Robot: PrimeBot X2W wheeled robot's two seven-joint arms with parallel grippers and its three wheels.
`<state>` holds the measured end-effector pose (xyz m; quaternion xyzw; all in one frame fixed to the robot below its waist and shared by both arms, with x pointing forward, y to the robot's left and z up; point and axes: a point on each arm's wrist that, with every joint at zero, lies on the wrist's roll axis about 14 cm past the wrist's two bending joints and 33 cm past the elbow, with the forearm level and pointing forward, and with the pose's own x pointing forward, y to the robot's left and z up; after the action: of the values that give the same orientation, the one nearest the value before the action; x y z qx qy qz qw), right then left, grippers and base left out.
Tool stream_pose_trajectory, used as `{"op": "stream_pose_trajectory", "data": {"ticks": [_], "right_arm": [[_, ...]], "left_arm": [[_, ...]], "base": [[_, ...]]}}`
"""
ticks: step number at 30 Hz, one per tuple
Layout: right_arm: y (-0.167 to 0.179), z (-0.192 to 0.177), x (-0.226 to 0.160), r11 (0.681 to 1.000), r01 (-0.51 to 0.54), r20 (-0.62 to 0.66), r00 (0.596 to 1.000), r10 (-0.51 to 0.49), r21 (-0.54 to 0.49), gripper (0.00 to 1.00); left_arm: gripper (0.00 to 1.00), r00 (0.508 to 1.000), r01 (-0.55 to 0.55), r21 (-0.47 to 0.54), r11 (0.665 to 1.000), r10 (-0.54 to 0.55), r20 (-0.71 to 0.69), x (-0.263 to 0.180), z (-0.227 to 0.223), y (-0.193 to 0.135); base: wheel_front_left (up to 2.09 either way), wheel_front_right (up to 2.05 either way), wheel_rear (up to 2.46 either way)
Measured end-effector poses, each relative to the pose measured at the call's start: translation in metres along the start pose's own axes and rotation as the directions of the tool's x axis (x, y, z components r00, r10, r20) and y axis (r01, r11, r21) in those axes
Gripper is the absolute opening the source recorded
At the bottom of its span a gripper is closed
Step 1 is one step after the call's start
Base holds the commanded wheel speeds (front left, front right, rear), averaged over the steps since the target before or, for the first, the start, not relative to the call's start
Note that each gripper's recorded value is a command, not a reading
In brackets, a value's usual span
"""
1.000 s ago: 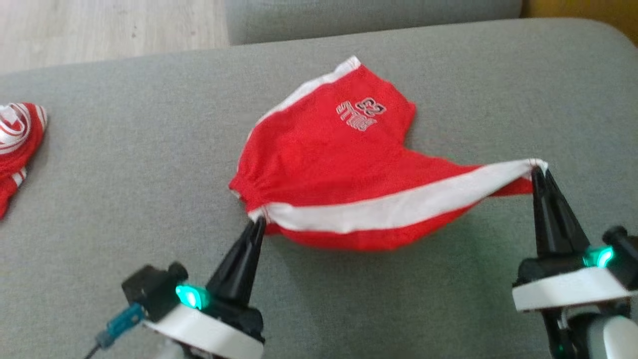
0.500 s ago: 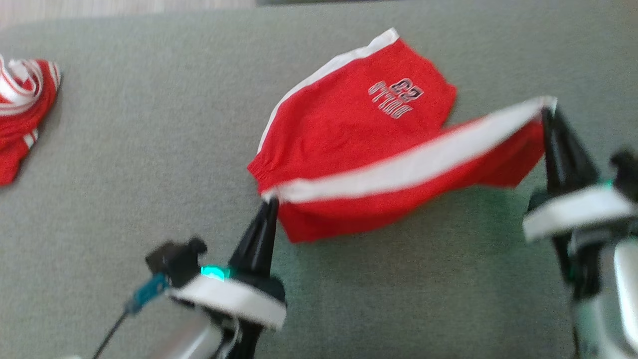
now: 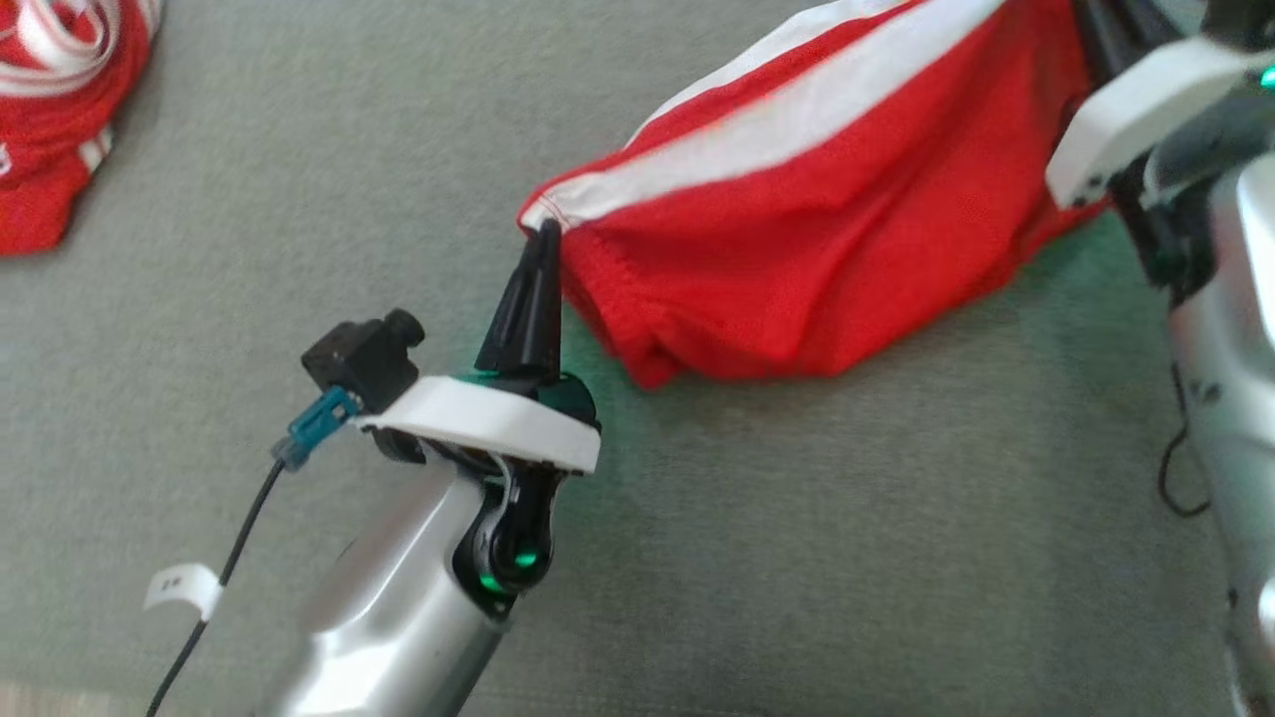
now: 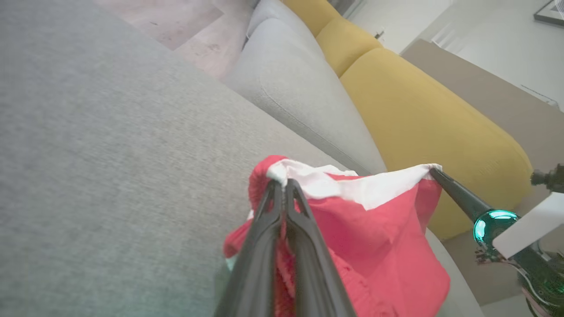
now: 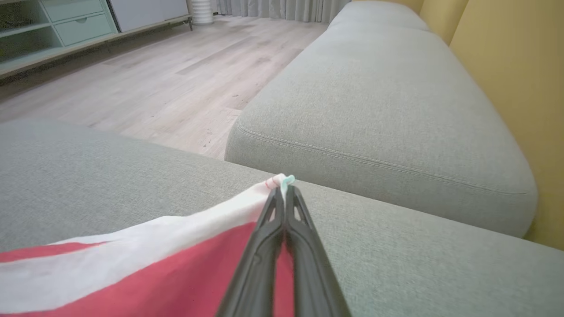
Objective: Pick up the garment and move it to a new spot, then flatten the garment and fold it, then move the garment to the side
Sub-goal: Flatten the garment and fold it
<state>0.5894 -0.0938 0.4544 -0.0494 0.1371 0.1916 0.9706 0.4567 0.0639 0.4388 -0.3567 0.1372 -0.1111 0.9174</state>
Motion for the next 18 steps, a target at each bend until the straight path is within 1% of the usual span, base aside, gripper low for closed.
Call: {"op": "stream_pose_trajectory", "data": {"ticks": [2,7,11,12,13,14,15,16,17,18], "right_arm": [[0.002,-0.008,0.015,1.000,-0.013,-0.031,0.999,0.013,0.006,0.00],[0.006,-0.030,0.039,0.999,-0.033,-0.104,0.994,0.032,-0.010,0.00],[0.015,-0.041,0.049,0.998,-0.061,-0.129,0.990,0.058,-0.019,0.00],[0.016,-0.042,0.051,0.998,-0.065,-0.127,0.990,0.061,-0.022,0.10],[0.016,-0.043,0.052,0.998,-0.066,-0.127,0.990,0.062,-0.023,0.27],[0.016,-0.042,0.052,0.998,-0.066,-0.120,0.991,0.063,-0.023,0.87],[0.016,-0.041,0.053,0.997,-0.068,-0.111,0.992,0.065,-0.029,1.00],[0.015,-0.040,0.054,0.997,-0.069,-0.107,0.992,0.065,-0.034,1.00],[0.015,-0.039,0.054,0.997,-0.069,-0.102,0.993,0.065,-0.037,1.00],[0.014,-0.038,0.054,0.997,-0.068,-0.093,0.994,0.064,-0.035,1.00]], "left_arm": [[0.00,0.999,-0.039,-0.011,0.999,0.039,0.010,0.001,0.001,0.013],[0.00,0.995,-0.092,-0.027,0.995,0.092,0.028,0.000,0.003,0.034],[0.00,0.994,-0.106,-0.029,0.994,0.107,0.030,0.002,0.003,0.039],[0.00,0.994,-0.106,-0.027,0.994,0.106,0.034,0.002,0.003,0.039],[0.00,0.994,-0.104,-0.026,0.994,0.104,0.033,0.003,0.003,0.039],[0.00,0.994,-0.103,-0.025,0.994,0.104,0.031,0.003,0.002,0.039],[0.00,0.994,-0.103,-0.025,0.994,0.104,0.030,0.004,0.001,0.039],[0.39,0.994,-0.100,-0.016,0.995,0.101,0.030,0.004,0.001,0.039],[0.86,0.995,-0.097,-0.007,0.995,0.097,0.030,0.004,0.001,0.038],[1.00,0.995,-0.094,-0.002,0.996,0.094,0.031,0.004,0.001,0.037]], "base": [[0.00,0.00,0.00],[0.00,0.00,0.00],[0.00,0.00,0.00],[0.00,0.00,0.00],[0.00,0.00,0.00],[0.00,0.00,0.00],[0.00,0.00,0.00],[0.00,0.00,0.00],[0.00,0.00,0.00],[0.00,0.00,0.00]]}}
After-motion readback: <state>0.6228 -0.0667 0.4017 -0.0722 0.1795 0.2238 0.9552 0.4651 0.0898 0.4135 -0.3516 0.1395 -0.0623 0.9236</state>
